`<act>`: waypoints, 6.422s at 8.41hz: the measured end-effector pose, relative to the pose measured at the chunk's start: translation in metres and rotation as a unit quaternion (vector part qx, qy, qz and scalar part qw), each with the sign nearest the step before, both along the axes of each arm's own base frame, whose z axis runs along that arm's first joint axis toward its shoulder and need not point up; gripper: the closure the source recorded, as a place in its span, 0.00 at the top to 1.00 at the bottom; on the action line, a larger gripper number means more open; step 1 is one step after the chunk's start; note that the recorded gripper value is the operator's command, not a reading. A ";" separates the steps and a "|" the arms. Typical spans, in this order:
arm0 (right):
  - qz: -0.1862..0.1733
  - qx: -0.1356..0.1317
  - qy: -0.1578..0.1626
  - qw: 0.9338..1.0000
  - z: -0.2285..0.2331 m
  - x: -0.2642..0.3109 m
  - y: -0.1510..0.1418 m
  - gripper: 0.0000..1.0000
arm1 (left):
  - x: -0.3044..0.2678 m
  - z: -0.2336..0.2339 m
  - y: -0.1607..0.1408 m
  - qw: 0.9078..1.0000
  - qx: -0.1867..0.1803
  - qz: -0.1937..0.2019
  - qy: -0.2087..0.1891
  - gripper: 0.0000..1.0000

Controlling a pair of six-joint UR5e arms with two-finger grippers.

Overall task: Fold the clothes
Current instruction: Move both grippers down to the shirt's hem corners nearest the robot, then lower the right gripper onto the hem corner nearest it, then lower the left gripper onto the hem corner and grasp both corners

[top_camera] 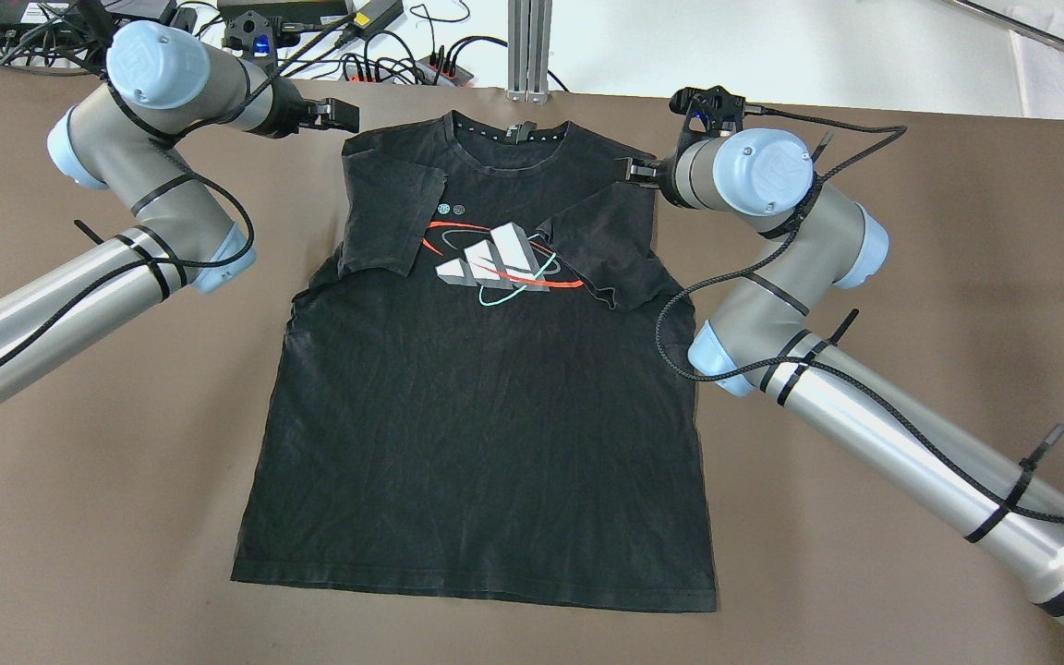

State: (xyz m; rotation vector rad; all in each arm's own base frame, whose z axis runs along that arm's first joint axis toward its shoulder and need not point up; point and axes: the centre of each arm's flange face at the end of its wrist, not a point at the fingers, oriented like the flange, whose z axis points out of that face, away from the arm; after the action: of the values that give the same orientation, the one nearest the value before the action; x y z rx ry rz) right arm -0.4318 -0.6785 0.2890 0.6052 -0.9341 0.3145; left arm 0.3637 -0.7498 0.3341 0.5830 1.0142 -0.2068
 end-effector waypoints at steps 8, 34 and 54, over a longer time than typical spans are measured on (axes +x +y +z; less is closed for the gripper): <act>-0.142 -0.087 -0.084 0.982 -0.014 0.054 0.231 0.94 | -0.029 0.014 0.224 0.983 -0.129 0.019 0.132 1.00; -0.232 -0.172 -0.109 0.951 0.115 -0.010 0.418 0.00 | 0.010 0.044 0.368 0.980 -0.155 -0.003 0.125 1.00; -0.227 -0.163 -0.123 0.952 0.105 0.001 0.407 0.00 | 0.071 0.095 0.516 0.984 -0.158 0.006 0.077 0.37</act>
State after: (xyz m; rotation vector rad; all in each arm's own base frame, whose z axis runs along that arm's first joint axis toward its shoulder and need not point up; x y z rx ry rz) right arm -0.4306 -0.2719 0.3942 0.0379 -1.2000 0.1243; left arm 0.4350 -0.2335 0.4291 0.2749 1.1065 -0.3990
